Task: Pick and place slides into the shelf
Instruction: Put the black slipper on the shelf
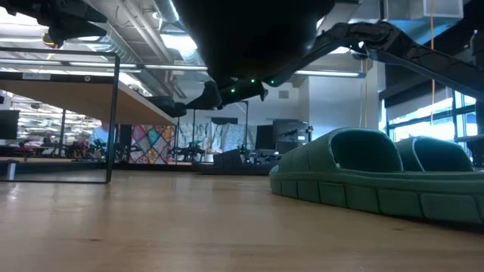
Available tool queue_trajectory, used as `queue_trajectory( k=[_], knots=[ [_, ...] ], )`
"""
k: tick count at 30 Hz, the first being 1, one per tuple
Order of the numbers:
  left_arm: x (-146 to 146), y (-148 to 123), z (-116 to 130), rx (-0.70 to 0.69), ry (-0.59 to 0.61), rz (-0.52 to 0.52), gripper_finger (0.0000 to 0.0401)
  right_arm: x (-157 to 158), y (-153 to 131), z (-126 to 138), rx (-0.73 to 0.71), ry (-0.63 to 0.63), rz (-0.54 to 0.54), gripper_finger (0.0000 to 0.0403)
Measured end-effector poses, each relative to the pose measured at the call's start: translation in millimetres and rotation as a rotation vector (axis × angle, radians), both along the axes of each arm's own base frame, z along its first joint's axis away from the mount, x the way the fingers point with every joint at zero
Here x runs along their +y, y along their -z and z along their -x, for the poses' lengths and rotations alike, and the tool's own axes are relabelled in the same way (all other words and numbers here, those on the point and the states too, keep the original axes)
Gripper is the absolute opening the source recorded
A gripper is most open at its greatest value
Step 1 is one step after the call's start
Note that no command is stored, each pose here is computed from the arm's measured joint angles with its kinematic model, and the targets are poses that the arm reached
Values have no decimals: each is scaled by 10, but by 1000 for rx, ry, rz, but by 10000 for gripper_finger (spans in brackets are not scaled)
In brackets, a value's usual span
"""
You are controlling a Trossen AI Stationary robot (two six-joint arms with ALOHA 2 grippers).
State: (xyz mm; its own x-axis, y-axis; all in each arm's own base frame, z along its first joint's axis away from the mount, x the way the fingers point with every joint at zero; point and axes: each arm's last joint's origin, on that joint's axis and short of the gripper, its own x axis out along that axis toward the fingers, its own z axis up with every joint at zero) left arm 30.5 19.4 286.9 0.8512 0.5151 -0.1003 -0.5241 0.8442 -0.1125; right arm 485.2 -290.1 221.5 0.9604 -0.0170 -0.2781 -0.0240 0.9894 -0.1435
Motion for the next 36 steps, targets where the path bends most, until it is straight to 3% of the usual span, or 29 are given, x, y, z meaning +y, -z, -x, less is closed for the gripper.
queue_trajectory(
  k=[12,17,29,32,36],
  knots=[
    [0,0,0,0,0,0,212,0,-7,0,8,1,-8,12],
    [0,0,0,0,0,0,212,2,-163,-1,14,0,-12,12],
    [0,0,0,0,0,0,212,111,-445,182,237,2,-117,13],
    [0,0,1,0,-2,0,212,189,-472,215,291,-3,-146,31],
    [3,0,2,1,-12,-1,212,360,-473,200,365,-5,-171,93]
  ],
)
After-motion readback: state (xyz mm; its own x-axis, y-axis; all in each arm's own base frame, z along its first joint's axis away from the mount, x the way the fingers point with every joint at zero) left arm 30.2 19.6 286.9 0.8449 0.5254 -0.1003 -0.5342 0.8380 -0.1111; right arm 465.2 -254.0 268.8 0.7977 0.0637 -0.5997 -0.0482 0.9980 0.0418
